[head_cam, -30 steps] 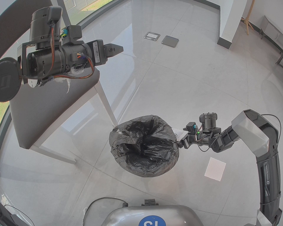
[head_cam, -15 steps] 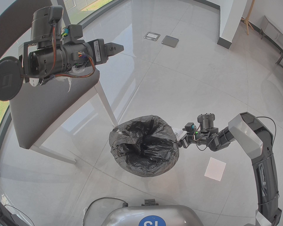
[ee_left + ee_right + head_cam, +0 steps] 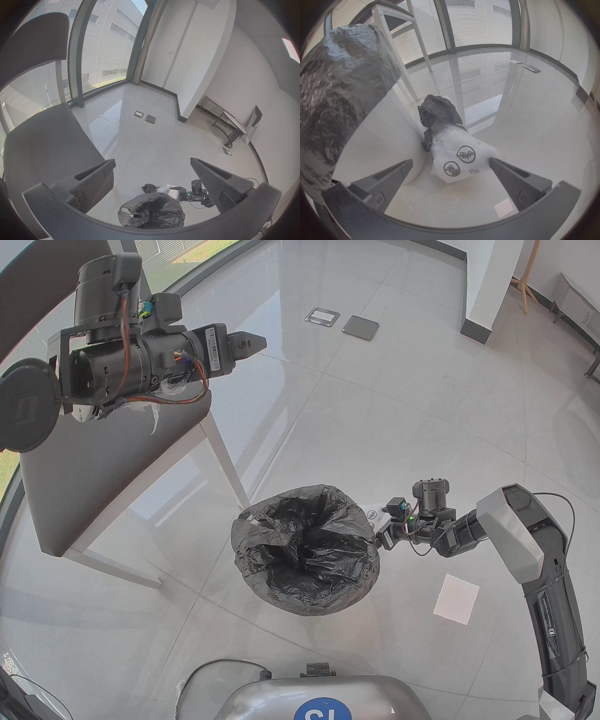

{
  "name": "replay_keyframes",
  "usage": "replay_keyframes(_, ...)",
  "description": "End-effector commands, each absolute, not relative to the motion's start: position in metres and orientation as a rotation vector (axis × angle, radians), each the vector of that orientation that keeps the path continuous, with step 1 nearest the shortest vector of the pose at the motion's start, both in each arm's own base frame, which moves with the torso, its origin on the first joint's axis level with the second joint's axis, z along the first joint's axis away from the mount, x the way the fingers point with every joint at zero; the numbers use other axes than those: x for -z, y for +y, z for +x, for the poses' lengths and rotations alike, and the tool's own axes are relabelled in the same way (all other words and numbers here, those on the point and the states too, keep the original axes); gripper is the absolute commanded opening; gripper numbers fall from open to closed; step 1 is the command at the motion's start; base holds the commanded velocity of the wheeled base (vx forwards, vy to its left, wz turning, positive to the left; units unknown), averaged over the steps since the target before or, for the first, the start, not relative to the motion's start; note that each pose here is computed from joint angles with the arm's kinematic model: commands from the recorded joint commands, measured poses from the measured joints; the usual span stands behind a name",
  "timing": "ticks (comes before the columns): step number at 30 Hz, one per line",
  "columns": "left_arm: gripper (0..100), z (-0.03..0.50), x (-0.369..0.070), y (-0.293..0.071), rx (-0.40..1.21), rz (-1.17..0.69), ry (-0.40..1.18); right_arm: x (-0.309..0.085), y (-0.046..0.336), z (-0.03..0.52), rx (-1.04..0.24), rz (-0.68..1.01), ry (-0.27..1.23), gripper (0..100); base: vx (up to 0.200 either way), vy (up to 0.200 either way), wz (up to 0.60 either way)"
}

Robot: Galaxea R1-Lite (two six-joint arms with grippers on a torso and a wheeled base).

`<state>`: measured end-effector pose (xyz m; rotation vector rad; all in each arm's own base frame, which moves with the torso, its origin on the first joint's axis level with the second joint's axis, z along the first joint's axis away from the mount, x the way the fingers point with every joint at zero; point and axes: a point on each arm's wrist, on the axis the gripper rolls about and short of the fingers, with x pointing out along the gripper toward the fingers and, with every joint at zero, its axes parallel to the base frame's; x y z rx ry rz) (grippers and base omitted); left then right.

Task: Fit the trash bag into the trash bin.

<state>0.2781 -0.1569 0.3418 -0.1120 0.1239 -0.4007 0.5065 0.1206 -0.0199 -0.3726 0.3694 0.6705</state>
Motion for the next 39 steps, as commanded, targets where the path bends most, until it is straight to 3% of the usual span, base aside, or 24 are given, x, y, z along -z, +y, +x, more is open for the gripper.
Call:
replay_keyframes(1,100,0.282,-0.339,-0.158,0.398,-0.111,0.128,0.027,0.122,0.509,-0.676,-0.38,0.377,100,0.0,0.0,0.0)
replay_keyframes(14,100,0.283,-0.34,-0.16,0.401,-0.116,0.115,0.04,0.123,0.516,-0.677,-0.393,0.368,100,0.0,0.0,0.0)
replay_keyframes(15,100,0.283,-0.34,-0.16,0.401,-0.116,0.115,0.04,0.123,0.516,-0.677,-0.393,0.368,0,0.0,0.0,0.0)
replay_keyframes(39,100,0.283,-0.339,-0.162,0.406,-0.115,0.121,0.035,0.11,0.5,-0.674,-0.424,0.389,0,0.0,0.0,0.0)
